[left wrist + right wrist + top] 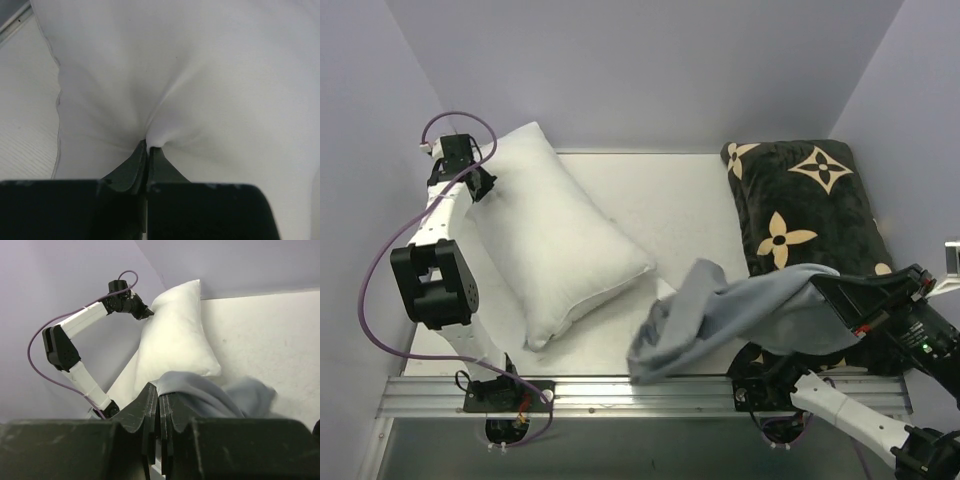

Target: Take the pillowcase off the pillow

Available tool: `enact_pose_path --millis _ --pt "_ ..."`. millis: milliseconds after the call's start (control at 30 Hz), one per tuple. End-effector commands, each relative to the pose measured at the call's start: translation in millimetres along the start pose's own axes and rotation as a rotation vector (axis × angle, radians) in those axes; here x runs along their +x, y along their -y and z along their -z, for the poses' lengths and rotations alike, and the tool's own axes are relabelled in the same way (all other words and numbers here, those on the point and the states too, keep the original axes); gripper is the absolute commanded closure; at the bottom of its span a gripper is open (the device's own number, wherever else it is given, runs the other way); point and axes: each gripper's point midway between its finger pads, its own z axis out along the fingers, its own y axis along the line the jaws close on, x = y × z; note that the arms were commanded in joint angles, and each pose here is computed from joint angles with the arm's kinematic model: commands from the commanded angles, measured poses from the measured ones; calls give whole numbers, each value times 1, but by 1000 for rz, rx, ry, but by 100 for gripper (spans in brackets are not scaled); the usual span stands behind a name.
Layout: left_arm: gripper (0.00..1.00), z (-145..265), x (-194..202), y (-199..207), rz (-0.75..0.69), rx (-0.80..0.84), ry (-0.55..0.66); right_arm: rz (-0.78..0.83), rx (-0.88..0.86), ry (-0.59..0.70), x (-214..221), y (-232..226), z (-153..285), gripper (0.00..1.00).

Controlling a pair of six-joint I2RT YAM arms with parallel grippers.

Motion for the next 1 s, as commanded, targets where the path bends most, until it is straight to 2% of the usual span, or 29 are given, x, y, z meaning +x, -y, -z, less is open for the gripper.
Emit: enact_pose_path --millis 0,167,333,500,600,633,700,900,967 --pt "100 -6 -19 -5 -28 -35 81 16 -7 -21 4 -5 -29 100" --pt "100 -1 4 18 -76 69 21 9 -91 -106 21 -27 -79 100" --pt "100 8 19 28 -124 91 -5 39 -71 -186 34 -32 -148 100" --pt "100 23 31 32 -159 92 -7 139 0 -159 9 -32 -211 100" --pt "100 29 36 31 -162 91 -7 125 13 -182 2 -23 -244 100" --pt "100 30 38 29 -161 90 -10 113 33 -143 -17 -16 -248 100" --pt "100 35 36 29 -155 96 -4 85 43 -159 -20 -2 -263 100" --pt "100 44 36 27 -157 108 9 -37 127 -75 -74 58 -272 100" --pt "100 45 35 27 -160 106 14 -41 140 -40 -88 62 -271 100"
